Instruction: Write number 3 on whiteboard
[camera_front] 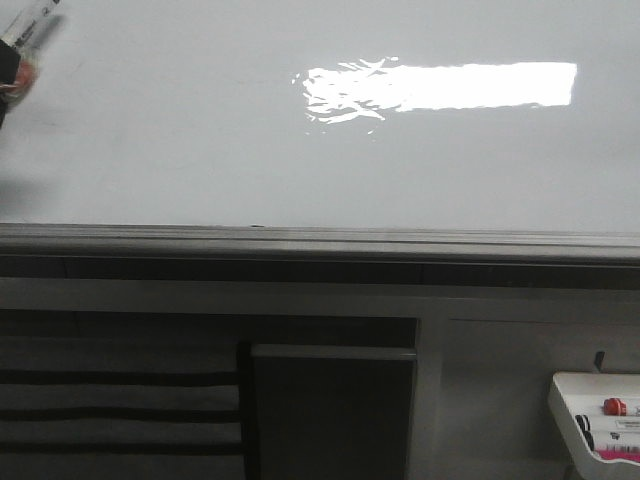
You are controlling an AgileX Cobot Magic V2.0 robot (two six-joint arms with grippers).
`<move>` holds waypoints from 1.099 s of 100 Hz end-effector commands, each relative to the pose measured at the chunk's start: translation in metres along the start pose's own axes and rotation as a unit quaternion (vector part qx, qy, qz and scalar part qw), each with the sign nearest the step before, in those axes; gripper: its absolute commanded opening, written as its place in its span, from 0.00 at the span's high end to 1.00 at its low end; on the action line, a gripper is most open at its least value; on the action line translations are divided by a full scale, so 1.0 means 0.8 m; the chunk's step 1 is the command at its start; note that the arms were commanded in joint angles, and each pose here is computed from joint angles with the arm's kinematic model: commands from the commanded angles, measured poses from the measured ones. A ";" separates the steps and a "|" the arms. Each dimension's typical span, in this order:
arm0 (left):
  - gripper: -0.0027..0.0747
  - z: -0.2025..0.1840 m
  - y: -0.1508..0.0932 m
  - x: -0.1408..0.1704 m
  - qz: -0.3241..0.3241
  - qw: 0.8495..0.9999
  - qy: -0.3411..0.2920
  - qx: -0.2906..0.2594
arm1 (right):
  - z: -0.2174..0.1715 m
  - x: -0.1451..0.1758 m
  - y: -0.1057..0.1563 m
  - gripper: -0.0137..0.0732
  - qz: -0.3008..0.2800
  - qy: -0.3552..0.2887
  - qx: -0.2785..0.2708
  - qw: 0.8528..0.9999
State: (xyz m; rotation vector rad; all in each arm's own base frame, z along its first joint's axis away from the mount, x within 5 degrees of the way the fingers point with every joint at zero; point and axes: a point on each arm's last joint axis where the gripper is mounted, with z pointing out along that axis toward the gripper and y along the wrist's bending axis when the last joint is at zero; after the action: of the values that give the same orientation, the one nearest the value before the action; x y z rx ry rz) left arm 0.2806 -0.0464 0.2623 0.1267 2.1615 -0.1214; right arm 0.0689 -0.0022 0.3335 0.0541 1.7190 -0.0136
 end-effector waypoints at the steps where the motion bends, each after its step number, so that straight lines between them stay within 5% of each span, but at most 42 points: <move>1: 0.84 -0.010 -0.004 -0.024 0.001 0.998 -0.058 0.006 | -0.002 -0.022 0.001 0.37 0.004 -0.048 -0.001 0.999; 40: 0.99 -0.019 -0.003 -0.020 0.004 1.000 -0.030 0.004 | 0.002 -0.023 0.005 0.37 0.033 0.015 -0.021 0.999; 59: 0.99 -0.042 -0.006 -0.031 0.091 0.995 0.042 0.009 | 0.022 -0.040 0.009 0.37 0.033 0.092 -0.037 0.995; 71: 0.99 -0.058 -0.023 -0.040 0.134 0.987 0.070 0.055 | 0.043 -0.051 0.024 0.37 0.022 0.138 -0.103 0.985; 82: 0.99 -0.070 -0.051 -0.042 0.196 0.967 0.082 0.141 | 0.065 -0.059 0.045 0.37 0.003 0.180 -0.209 0.961; 90: 0.99 -0.082 -0.074 -0.040 0.262 0.936 0.092 0.217 | 0.082 -0.066 0.059 0.37 -0.016 0.195 -0.288 0.938; 110: 0.99 -0.111 -0.129 -0.030 0.334 0.860 0.078 0.377 | 0.108 -0.073 0.101 0.37 -0.118 0.224 -0.477 0.842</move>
State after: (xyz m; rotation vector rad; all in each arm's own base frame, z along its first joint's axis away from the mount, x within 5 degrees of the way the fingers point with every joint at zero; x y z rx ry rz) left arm 0.2193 -0.1214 0.3129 1.2989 2.1551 -0.4513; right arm 0.1608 0.0571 0.3650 -0.7558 2.1353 0.6325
